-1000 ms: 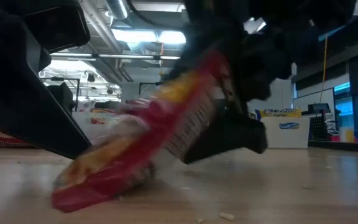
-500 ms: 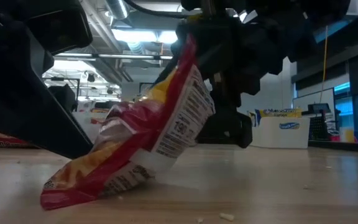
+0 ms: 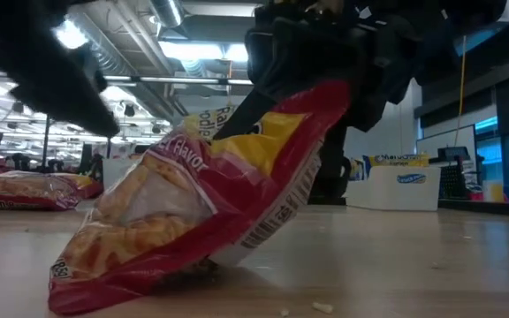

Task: Sort Maruchan noodles
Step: Put the red noodle pack into the transparent bin

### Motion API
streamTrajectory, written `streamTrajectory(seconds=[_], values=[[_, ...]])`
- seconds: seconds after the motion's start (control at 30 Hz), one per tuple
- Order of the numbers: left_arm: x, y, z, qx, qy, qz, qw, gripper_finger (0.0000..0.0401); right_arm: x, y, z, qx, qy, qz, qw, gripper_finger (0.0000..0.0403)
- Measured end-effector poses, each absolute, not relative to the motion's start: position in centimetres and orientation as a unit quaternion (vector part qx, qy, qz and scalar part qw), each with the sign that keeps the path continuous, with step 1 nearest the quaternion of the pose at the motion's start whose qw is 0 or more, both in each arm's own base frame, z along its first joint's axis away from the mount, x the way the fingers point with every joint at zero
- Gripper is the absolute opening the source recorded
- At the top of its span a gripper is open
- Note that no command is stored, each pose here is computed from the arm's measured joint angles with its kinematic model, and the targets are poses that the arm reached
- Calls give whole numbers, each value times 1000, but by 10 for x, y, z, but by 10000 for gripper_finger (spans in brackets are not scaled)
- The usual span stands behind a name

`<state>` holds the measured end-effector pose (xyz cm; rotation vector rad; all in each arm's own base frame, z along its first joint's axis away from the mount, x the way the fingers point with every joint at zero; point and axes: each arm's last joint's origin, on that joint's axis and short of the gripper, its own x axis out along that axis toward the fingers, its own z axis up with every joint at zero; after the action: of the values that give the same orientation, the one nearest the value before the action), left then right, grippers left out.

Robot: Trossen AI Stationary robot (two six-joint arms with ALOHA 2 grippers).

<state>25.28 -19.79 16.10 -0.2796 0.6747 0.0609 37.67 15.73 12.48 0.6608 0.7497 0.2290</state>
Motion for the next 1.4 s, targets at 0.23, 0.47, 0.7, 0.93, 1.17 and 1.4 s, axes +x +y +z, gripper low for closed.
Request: streamTrajectory(seconds=[0.23, 0.47, 0.7, 0.93, 1.17, 1.4], values=[[272, -173, 164, -158, 351, 9, 923, 223, 377, 157, 125, 268, 346, 118, 891, 118], [295, -150, 171, -159, 328, -47, 930, 290, 378, 157, 126, 218, 337, 145, 905, 118], [307, -133, 160, -174, 353, -79, 916, 298, 379, 158, 128, 166, 315, 179, 917, 118], [312, -129, 158, -201, 365, -135, 899, 298, 386, 161, 136, 118, 330, 181, 919, 118], [309, -128, 154, -210, 396, -152, 881, 289, 395, 161, 149, 82, 357, 162, 916, 118], [310, -128, 155, -211, 391, -153, 883, 232, 401, 163, 160, 66, 358, 163, 917, 122]])
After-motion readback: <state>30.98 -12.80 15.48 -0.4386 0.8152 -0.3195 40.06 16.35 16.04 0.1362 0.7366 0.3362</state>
